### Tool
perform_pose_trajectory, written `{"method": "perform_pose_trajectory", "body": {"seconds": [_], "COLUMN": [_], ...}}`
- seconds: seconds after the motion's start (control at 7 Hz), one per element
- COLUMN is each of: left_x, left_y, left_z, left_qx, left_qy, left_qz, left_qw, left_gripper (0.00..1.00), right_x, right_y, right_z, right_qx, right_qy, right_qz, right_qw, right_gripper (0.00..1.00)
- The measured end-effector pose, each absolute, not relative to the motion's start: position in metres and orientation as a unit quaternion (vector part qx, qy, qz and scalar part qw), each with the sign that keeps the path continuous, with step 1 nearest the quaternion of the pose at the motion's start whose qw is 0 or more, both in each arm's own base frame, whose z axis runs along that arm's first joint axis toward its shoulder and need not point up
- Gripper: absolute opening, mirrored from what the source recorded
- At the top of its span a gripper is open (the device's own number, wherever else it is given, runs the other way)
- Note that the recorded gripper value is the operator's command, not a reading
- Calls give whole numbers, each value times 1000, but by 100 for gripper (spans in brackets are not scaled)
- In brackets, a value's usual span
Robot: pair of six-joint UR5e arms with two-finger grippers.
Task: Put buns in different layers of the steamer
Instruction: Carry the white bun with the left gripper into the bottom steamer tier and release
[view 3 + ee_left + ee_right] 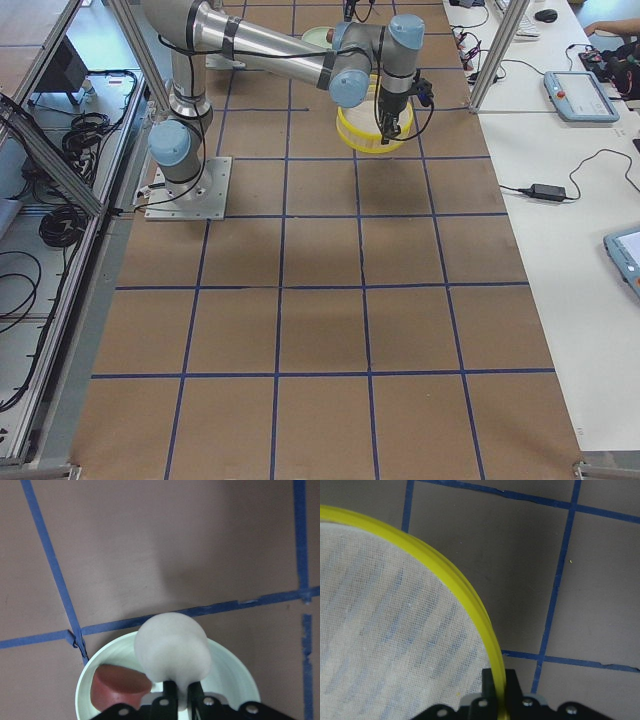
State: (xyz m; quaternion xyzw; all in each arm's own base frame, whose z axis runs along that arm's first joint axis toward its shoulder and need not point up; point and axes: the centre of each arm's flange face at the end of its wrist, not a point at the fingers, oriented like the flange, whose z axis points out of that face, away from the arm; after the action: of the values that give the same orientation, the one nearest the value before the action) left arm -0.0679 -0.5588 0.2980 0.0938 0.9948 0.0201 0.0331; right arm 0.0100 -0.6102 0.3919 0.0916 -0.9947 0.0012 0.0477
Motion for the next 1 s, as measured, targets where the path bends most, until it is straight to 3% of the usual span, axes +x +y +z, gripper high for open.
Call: {"method": "perform_pose_trajectory", "body": {"seconds": [0.14,0.71,0.86,1.0], "left_x": [-102,-254,-271,-277], "left_y": [-560,-575,-576,-577], "left_z": [313,313,300,287], "left_qx": [81,66,66,66], "left_qy": [997,991,990,990], "left_qz": [-5,-88,-88,-82], "left_qw": [10,-81,-88,-89], "left_gripper": [6,9,62,84], "right_x": [6,4,4,3], "right_y": [-608,-606,-606,-606], "right_z": [394,392,392,392], "right_qx": [100,107,107,107], "right_qy": [-993,-992,-992,-992], "right_qz": [-1,-4,-4,-4], "right_qw": [61,67,68,69], "right_gripper": [5,5,5,5]}}
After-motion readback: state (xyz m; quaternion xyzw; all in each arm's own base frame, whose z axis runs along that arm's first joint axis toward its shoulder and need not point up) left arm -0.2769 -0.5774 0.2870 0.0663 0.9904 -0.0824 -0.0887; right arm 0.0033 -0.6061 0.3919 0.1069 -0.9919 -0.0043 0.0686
